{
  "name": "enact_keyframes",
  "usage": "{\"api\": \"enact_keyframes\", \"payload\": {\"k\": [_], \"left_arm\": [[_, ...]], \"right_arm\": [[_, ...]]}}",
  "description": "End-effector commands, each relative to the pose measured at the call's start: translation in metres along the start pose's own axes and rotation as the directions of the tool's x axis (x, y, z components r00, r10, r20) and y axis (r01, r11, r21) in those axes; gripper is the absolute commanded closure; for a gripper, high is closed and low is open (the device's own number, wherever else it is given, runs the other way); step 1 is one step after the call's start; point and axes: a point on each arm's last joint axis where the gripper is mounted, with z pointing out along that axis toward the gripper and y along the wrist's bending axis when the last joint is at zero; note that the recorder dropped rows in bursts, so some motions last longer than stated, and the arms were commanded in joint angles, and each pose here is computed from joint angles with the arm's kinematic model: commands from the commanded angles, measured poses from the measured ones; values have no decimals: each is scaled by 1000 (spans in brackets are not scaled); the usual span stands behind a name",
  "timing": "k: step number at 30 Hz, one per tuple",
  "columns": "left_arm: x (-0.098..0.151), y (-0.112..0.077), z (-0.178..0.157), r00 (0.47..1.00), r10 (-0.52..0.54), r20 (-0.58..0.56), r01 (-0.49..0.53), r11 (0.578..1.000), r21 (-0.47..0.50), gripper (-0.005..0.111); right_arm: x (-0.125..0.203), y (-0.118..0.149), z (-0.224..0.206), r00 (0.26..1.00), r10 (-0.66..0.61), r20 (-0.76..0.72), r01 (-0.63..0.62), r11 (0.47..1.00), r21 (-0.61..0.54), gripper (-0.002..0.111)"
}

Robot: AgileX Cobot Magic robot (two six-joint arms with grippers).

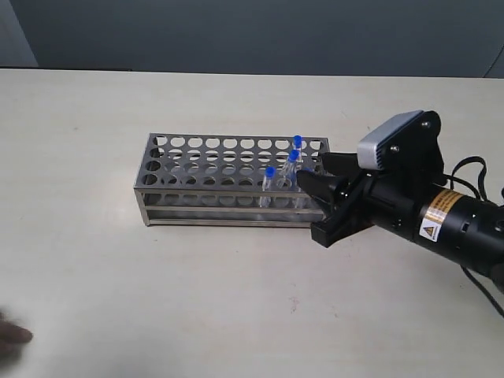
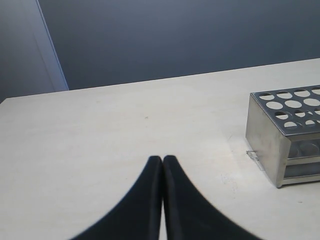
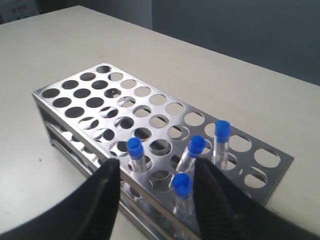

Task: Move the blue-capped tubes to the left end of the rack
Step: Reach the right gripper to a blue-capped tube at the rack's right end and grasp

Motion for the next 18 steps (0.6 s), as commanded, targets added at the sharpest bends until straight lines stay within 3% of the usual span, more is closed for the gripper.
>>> {"api": "enact_keyframes", "payload": {"k": [1, 18], "left_arm": [[-2, 0, 0, 1000, -5, 10, 5, 1000, 6, 106], [-2, 0, 0, 1000, -5, 10, 5, 1000, 6, 106]], "right_arm": [[10, -5, 8, 1000, 1, 20, -2, 999, 39, 63], [26, -12, 45, 999, 26, 45, -27, 999, 18, 63]]}}
